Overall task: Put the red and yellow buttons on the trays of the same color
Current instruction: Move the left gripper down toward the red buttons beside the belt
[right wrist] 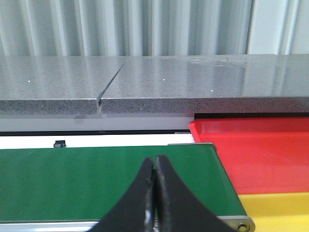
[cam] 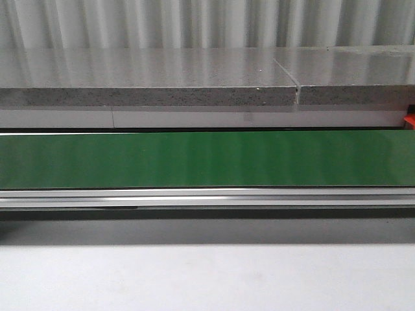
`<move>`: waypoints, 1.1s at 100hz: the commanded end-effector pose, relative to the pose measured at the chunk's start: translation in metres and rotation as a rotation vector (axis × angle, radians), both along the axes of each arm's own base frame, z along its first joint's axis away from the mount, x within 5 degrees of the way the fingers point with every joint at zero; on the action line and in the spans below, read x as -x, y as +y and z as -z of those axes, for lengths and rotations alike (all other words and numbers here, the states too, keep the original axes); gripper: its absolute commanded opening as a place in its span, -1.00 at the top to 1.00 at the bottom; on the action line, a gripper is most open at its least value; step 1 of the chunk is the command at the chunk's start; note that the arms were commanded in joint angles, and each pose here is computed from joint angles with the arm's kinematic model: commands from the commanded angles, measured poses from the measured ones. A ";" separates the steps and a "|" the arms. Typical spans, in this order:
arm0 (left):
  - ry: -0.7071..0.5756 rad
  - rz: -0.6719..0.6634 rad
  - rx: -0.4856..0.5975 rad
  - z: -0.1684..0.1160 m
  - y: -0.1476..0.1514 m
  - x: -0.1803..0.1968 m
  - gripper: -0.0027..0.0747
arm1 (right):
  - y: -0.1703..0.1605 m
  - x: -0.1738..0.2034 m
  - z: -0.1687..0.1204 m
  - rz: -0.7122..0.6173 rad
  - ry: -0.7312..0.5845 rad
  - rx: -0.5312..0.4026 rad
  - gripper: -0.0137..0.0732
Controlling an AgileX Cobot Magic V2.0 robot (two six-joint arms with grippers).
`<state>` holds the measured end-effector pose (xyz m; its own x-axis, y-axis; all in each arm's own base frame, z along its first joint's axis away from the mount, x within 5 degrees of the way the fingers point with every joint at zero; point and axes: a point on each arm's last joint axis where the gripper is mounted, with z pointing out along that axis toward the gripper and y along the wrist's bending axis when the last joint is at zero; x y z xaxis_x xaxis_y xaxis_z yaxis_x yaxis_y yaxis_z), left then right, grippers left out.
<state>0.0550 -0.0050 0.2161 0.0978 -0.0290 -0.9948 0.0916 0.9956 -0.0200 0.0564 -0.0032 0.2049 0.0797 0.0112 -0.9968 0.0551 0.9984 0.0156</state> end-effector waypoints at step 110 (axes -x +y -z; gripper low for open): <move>0.152 0.013 -0.007 -0.066 -0.001 0.006 0.80 | 0.001 0.003 -0.013 -0.004 -0.104 0.010 0.84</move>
<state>0.0440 -0.0054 0.2616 -0.0967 -0.0066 -0.9953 0.1037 0.9945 -0.0167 0.0564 -0.0032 0.2049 0.0797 0.0112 -0.9968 0.0551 0.9984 0.0156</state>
